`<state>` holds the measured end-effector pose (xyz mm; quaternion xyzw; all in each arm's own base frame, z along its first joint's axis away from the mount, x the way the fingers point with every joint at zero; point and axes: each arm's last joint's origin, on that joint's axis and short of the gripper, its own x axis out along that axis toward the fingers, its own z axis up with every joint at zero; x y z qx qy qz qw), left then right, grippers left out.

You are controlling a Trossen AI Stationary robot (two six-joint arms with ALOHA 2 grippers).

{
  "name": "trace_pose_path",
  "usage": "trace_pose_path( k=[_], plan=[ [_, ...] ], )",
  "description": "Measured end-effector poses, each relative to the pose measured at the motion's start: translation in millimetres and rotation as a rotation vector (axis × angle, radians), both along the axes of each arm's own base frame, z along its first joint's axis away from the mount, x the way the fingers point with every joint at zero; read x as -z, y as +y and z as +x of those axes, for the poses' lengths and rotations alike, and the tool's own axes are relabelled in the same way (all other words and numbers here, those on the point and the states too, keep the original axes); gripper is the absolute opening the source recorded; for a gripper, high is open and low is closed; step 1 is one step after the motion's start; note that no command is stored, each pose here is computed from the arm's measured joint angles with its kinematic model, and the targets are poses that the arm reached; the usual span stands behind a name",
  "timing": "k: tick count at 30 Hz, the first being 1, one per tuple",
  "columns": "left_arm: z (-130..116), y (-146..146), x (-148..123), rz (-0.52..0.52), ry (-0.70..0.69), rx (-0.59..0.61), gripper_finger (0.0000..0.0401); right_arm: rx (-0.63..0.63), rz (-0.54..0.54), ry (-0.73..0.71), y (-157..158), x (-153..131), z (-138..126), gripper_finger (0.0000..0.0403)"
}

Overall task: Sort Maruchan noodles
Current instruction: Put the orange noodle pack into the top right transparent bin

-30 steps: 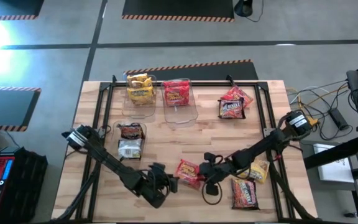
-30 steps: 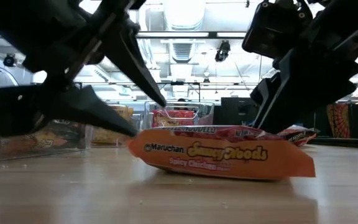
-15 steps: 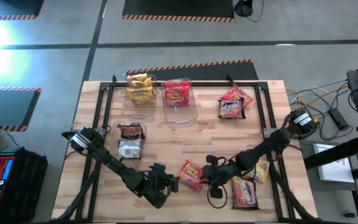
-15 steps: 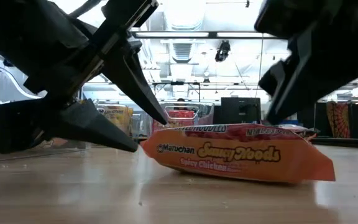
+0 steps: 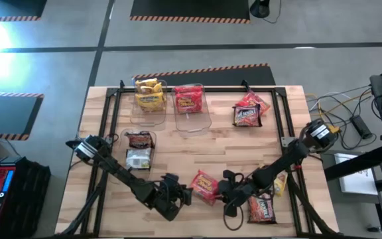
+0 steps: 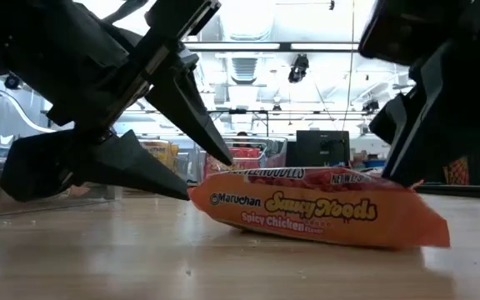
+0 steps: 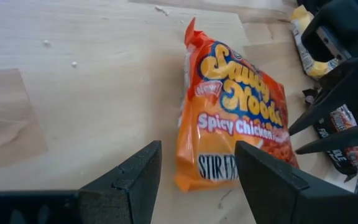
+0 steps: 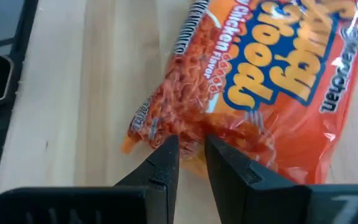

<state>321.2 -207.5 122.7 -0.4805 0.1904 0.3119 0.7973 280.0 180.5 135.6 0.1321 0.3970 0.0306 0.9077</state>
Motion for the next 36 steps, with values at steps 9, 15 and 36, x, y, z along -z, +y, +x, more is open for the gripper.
trace_pose_path(
  k=[9, 15, 36],
  plan=[
    [4, 2, -2, 0.026, -0.010, 0.026, 0.0188, 0.020, -0.039, 0.047, 1, 19, 2, 0.0068],
    [8, 7, -6, 0.072, -0.004, 0.062, 0.0188, 0.012, -0.050, 0.059, 0, 20, 1, 0.0068],
    [33, 18, -25, 0.151, -0.047, 0.353, 0.0188, -0.004, -0.141, 0.086, -3, 25, -2, 0.0068]
  ],
)
